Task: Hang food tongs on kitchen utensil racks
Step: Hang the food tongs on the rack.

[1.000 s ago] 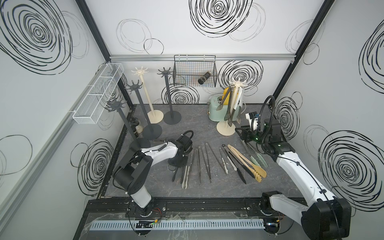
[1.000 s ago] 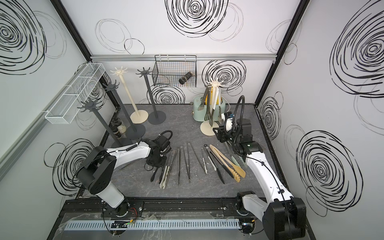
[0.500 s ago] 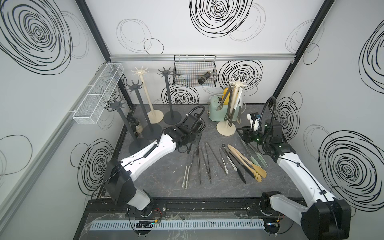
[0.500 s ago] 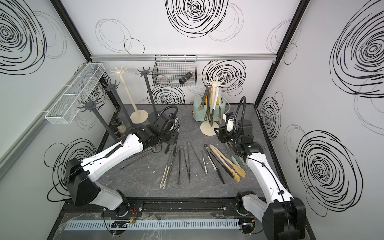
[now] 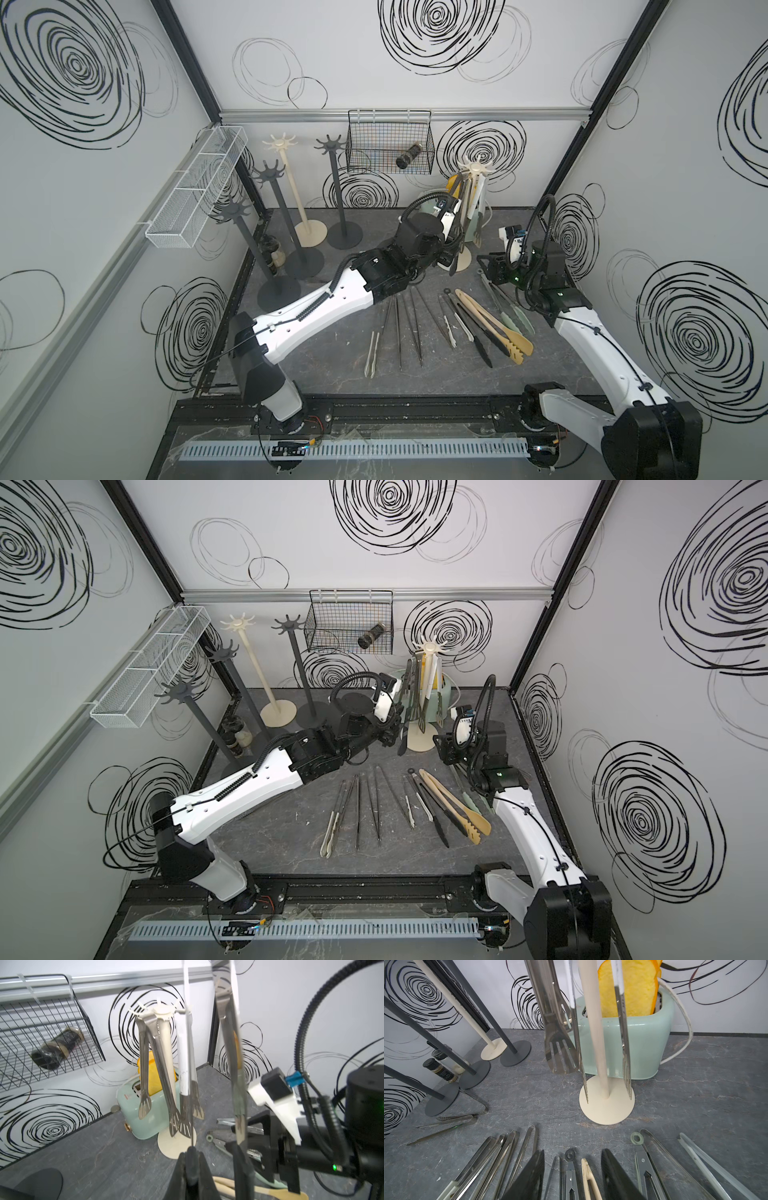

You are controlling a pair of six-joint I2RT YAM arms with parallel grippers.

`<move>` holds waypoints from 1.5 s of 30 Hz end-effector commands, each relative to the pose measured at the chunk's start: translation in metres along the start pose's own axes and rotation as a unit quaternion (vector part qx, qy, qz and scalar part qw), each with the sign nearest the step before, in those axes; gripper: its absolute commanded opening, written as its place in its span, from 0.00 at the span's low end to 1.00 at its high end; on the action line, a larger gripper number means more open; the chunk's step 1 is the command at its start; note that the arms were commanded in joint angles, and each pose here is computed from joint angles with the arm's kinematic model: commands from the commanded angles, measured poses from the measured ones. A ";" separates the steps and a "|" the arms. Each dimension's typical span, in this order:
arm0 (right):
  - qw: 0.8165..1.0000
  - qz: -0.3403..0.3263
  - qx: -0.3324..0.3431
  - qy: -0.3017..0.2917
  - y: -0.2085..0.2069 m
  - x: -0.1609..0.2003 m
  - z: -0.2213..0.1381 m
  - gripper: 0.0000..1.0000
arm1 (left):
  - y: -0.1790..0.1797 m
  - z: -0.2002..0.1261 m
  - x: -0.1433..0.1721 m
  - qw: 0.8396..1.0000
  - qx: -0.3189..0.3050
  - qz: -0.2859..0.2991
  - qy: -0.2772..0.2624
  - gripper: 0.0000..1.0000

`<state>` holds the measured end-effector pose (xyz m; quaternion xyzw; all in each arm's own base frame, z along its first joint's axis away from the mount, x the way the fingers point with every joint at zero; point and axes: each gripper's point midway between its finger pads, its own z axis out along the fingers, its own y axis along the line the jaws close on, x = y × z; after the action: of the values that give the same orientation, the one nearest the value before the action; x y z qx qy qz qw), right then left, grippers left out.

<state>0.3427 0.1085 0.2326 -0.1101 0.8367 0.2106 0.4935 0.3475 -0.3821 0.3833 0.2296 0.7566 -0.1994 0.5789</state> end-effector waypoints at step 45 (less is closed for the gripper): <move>1.000 -0.002 -0.012 0.006 0.000 0.007 0.005 0.47 | 0.017 0.100 -0.031 0.998 0.026 -0.006 -0.062 0.00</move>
<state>0.3419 0.1105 0.2265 -0.1130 0.8396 0.2166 0.4852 0.4447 -0.4303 0.3436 0.2408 0.7538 -0.2230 0.5693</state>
